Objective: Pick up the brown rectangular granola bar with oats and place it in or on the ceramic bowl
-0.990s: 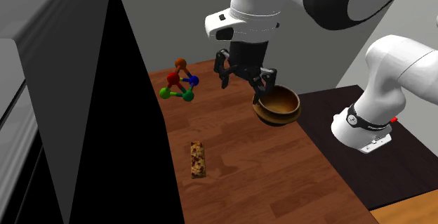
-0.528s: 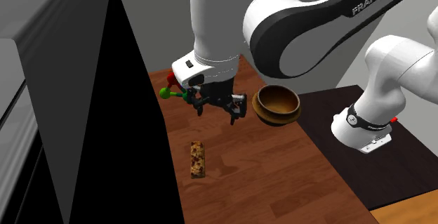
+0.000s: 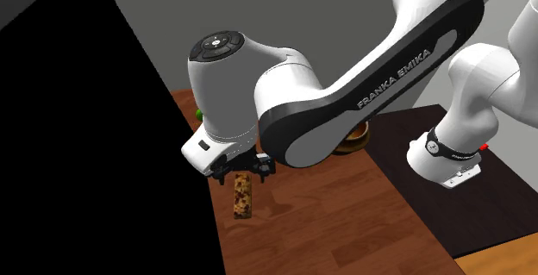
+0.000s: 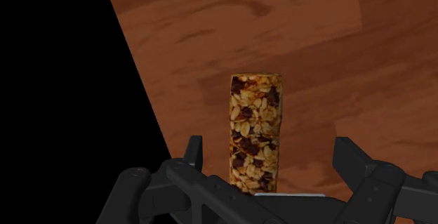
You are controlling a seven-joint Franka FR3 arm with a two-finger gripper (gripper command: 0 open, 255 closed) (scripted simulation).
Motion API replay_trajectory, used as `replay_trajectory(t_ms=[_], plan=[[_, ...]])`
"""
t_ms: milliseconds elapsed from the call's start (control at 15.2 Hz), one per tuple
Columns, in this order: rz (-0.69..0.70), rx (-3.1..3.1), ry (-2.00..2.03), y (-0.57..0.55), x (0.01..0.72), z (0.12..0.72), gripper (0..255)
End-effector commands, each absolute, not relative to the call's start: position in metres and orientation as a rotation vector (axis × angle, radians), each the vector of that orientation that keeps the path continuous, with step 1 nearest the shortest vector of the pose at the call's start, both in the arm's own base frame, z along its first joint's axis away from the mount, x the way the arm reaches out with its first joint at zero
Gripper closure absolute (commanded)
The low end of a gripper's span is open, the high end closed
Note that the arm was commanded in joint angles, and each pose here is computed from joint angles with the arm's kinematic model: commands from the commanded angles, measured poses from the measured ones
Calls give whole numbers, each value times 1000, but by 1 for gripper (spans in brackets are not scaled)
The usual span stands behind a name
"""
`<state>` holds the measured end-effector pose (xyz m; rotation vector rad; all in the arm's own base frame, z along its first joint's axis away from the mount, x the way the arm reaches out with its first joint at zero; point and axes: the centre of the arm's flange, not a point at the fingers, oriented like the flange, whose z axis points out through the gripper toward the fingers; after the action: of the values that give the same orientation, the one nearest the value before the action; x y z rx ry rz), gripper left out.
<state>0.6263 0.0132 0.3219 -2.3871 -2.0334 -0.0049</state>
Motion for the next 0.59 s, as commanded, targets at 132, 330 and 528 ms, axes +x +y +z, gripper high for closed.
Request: replay_trajectory(t_ms=[132, 330, 528], plan=[[5, -2330, -2094, 22, 633, 302, 0], [5, -2330, -2094, 22, 633, 287, 0], [5, -2330, -2094, 23, 632, 273, 0]])
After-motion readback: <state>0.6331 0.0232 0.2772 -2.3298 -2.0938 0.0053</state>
